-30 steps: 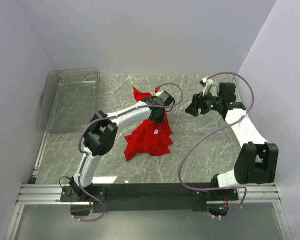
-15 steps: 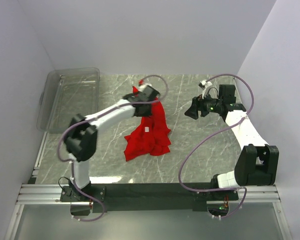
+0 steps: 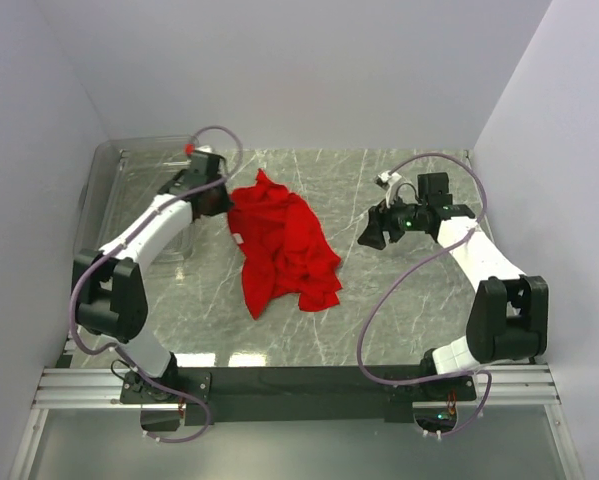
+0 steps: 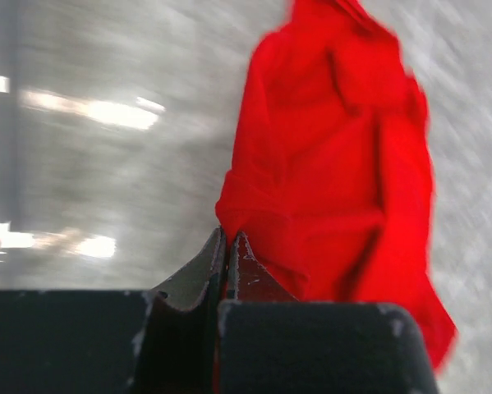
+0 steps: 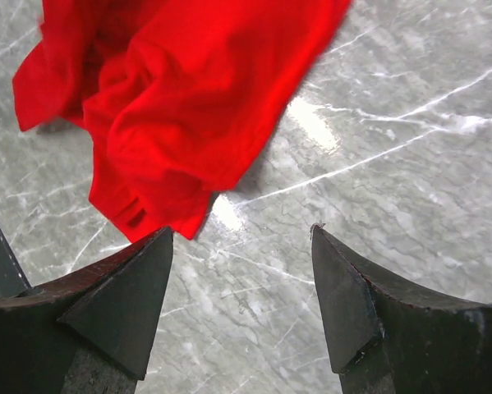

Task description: Fold and stack the t-shirts

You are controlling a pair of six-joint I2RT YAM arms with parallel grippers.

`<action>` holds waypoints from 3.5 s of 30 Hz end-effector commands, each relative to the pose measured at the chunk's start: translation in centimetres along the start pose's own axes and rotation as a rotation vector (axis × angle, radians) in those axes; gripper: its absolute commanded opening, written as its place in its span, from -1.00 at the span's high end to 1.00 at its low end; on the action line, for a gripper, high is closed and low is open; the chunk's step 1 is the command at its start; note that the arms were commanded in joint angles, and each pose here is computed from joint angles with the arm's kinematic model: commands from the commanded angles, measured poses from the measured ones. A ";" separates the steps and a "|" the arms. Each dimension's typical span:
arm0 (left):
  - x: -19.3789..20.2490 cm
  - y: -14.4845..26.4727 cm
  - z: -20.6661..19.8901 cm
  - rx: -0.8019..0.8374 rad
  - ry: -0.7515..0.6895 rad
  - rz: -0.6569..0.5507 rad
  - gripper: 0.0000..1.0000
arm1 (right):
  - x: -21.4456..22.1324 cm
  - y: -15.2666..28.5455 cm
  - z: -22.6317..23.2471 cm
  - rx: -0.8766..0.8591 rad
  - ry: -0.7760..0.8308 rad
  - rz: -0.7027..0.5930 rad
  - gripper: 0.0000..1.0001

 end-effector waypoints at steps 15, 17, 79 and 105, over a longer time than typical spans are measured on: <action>-13.5 4.6 -1.2 0.089 -0.043 -0.294 -0.63 | 0.6 -4.6 5.4 -0.257 0.358 0.206 -0.50; -12.0 6.7 -0.8 0.137 -0.046 -0.269 -0.62 | 1.1 -5.4 6.5 -0.263 0.387 0.218 -0.50; 0.6 6.8 0.2 0.285 0.236 -0.128 0.99 | -12.1 -2.8 -13.3 0.980 0.020 0.049 0.05; 10.3 5.3 3.2 0.330 0.232 0.183 -0.23 | 4.4 -2.9 -3.2 0.216 0.263 0.496 -0.25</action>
Point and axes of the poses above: each gripper's point midway between its finger pads, its own y axis back along the fingers, its own z axis along the line the jaws close on, x = y × z, the point moved 9 cm from there along y, back along the fingers, and after that the axes turned 2 degrees about y, right-handed, at the moved point
